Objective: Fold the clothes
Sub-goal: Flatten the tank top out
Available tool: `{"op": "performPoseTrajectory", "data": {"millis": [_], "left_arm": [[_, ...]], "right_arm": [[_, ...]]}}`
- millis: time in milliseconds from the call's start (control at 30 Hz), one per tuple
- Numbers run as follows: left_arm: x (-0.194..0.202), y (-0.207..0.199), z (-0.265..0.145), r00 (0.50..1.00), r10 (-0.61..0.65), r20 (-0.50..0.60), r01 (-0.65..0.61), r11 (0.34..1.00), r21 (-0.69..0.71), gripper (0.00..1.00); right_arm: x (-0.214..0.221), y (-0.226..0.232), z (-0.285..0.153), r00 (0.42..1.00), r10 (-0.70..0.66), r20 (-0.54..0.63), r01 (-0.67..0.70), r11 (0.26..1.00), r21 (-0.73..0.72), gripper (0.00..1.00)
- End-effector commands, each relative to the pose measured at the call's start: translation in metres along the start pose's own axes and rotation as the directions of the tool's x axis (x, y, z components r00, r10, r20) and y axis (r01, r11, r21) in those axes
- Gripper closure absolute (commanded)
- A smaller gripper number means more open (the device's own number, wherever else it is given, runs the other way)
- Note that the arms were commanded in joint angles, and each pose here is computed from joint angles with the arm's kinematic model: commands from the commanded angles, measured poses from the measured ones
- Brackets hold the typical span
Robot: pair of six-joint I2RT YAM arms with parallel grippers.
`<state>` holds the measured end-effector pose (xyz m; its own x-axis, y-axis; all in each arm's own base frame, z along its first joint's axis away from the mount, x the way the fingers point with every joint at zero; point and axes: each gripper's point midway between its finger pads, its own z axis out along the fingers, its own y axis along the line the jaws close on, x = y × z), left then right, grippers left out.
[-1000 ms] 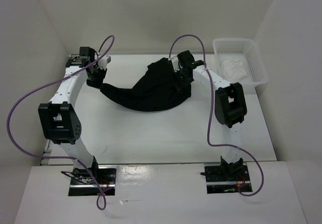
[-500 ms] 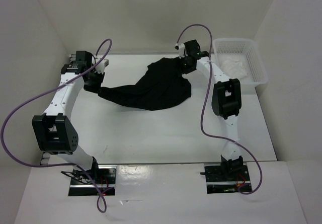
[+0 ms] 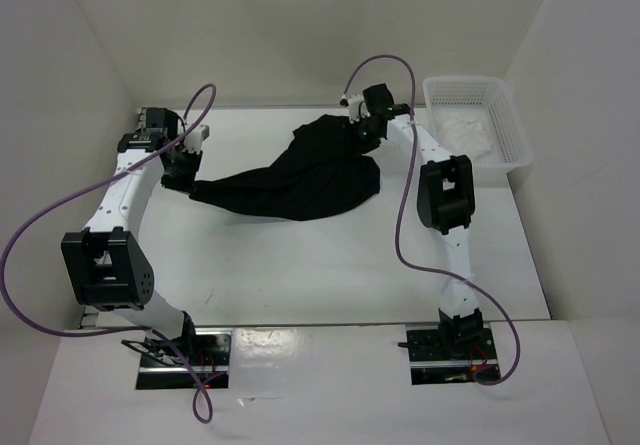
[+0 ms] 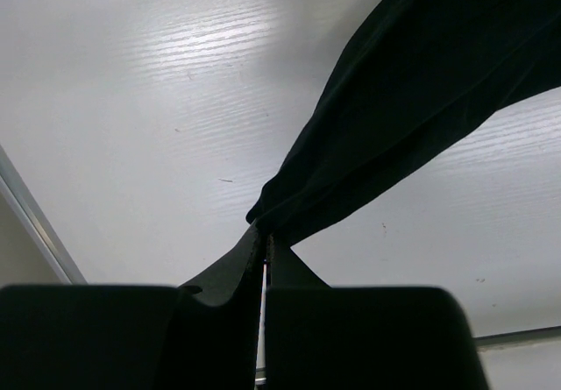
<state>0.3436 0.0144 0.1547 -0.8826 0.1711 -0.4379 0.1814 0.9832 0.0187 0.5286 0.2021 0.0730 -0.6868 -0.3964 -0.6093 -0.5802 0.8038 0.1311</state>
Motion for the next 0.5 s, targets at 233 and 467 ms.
{"op": "performPoseTrajectory", "data": {"millis": [233,467], "left_arm": [[-0.005,0.004,-0.001,1.0,-0.013,0.026,0.014,1.0,-0.017,1.0],[-0.006,0.003,0.004,0.999,-0.013,0.029,0.013,1.0,-0.008,1.0]], "right_arm": [[0.005,0.033,-0.039,0.997,-0.082,0.006,0.082,0.996,-0.023,0.93],[-0.016,0.071,-0.117,0.972,-0.225,0.072,0.228,0.973,-0.034,0.93]]}}
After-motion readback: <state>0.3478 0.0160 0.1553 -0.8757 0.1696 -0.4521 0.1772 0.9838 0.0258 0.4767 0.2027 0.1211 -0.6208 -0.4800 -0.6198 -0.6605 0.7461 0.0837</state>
